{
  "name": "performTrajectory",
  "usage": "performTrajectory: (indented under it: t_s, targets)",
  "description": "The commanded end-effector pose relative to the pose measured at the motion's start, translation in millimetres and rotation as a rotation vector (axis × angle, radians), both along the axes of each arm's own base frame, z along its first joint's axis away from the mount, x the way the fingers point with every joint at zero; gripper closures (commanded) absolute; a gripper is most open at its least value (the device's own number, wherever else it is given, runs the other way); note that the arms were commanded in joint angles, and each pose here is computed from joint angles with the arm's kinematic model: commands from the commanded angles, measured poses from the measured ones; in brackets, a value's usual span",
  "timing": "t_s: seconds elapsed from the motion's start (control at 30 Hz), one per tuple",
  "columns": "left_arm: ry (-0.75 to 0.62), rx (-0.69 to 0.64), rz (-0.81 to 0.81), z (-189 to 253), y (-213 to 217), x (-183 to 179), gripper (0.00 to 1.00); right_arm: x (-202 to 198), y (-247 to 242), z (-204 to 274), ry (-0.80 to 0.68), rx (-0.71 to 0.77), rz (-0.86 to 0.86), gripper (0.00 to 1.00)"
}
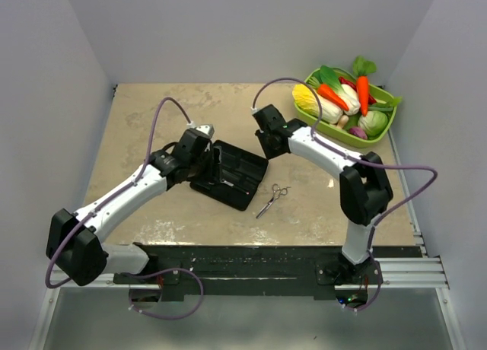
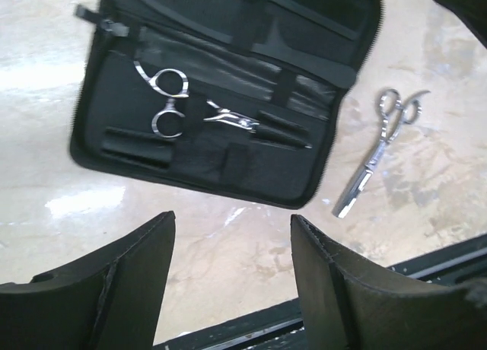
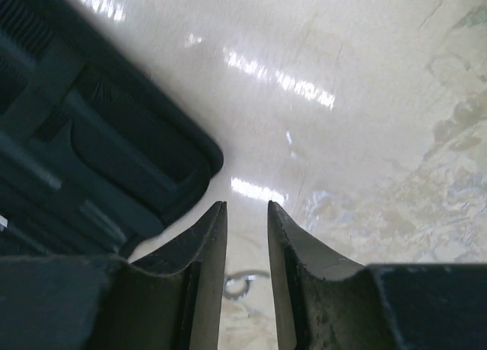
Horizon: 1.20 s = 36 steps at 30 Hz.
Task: Sort the hair-cutting tools
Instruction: Adjust the hairdressing tool bag at the center of the board, then pick up the scissors from the center of the board.
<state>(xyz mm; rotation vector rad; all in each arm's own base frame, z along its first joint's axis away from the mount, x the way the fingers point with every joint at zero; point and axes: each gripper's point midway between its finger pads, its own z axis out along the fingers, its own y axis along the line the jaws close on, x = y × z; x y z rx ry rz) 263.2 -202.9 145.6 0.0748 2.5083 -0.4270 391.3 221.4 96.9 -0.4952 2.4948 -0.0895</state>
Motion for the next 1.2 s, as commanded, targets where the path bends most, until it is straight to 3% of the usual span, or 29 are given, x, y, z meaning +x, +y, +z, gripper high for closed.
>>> performTrajectory:
  t_s: [0.0, 0.2, 0.47, 0.7, 0.97, 1.17]
  targets:
    - [-0.003, 0.036, 0.024, 1.5, 17.5, 1.1, 0.33, -49.1, -11.3, 4.1, 0.088, 0.034, 0.047, 0.69]
    - [0.015, 0.006, 0.023, -8.9, 14.1, 0.0, 0.32, -105.1, -19.1, -2.4, 0.145, -0.028, 0.213, 0.67]
    - [0.03, -0.025, 0.003, -13.5, 6.0, 0.1, 0.32, -112.5, -18.5, -10.5, 0.154, -0.025, 0.224, 0.62]
    - [0.039, -0.031, -0.016, -18.0, 4.9, -4.0, 0.32, -92.6, -1.8, -45.5, 0.153, 0.0, 0.127, 0.72]
    - [0.036, -0.029, -0.021, -18.9, 5.6, -4.3, 0.32, -66.7, 17.6, -55.3, 0.094, 0.04, 0.098, 0.95]
    - [0.041, -0.028, -0.019, -19.6, 6.5, -5.8, 0.31, -67.2, 16.6, -60.7, 0.095, 0.038, 0.093, 0.99]
